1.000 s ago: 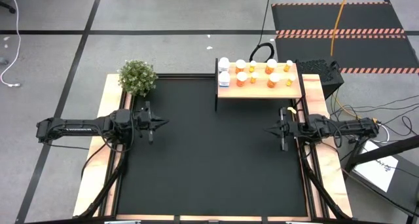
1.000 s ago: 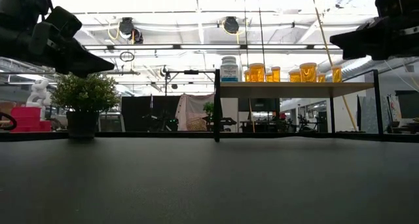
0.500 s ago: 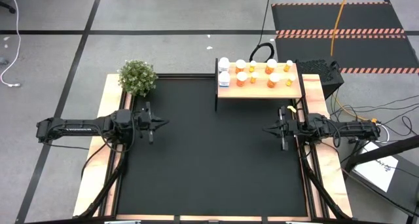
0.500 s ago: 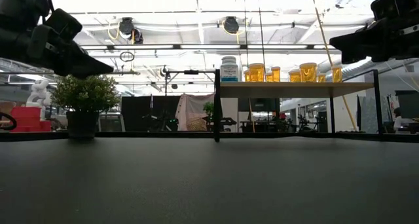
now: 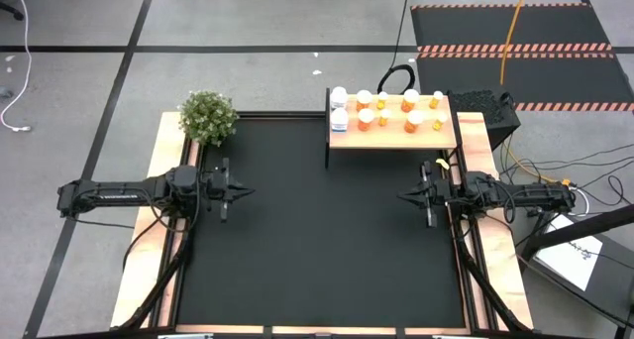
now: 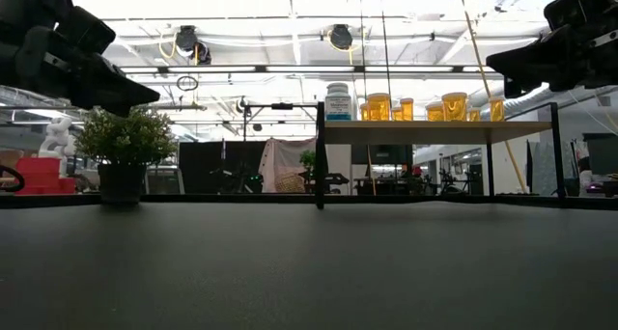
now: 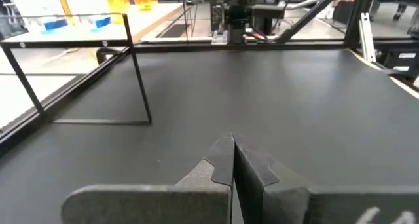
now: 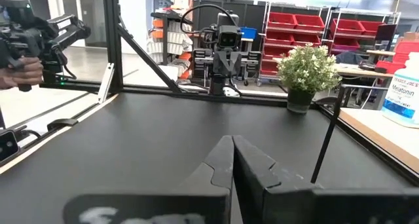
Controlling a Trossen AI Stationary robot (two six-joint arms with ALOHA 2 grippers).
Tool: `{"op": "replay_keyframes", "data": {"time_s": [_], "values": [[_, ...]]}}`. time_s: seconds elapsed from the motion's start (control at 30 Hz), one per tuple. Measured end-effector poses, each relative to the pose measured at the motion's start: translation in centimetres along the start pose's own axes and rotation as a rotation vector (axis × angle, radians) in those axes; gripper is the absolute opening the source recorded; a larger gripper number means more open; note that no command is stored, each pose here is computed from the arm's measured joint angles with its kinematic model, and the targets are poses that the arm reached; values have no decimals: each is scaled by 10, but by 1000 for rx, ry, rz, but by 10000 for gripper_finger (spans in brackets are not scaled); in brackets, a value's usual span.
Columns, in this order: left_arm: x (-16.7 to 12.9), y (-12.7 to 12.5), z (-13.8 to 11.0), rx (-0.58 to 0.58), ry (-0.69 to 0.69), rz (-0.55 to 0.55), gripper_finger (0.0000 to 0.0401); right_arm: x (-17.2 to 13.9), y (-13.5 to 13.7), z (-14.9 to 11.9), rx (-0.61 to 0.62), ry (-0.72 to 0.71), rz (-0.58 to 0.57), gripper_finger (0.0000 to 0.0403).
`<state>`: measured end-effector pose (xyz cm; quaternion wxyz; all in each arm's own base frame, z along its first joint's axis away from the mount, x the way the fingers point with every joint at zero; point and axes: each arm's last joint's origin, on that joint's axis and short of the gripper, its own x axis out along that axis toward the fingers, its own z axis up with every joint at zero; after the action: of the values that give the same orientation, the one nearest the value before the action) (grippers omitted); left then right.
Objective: Pick and place medicine bottles onto shelf by color
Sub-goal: Return to Home Position
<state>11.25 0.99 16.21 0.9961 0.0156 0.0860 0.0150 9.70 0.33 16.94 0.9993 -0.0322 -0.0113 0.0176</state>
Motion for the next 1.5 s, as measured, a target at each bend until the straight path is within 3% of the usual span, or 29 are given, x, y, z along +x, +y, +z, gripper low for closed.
{"op": "replay_keyframes", "data": {"time_s": [0.67,1.5], "values": [[-6,-6,-5,-42,7,-56,1,0,0,0,-1,-1,-1,0],[-17,-10,6,12,-216,-53,0,0,0,0,-1,-2,-1,0]]}}
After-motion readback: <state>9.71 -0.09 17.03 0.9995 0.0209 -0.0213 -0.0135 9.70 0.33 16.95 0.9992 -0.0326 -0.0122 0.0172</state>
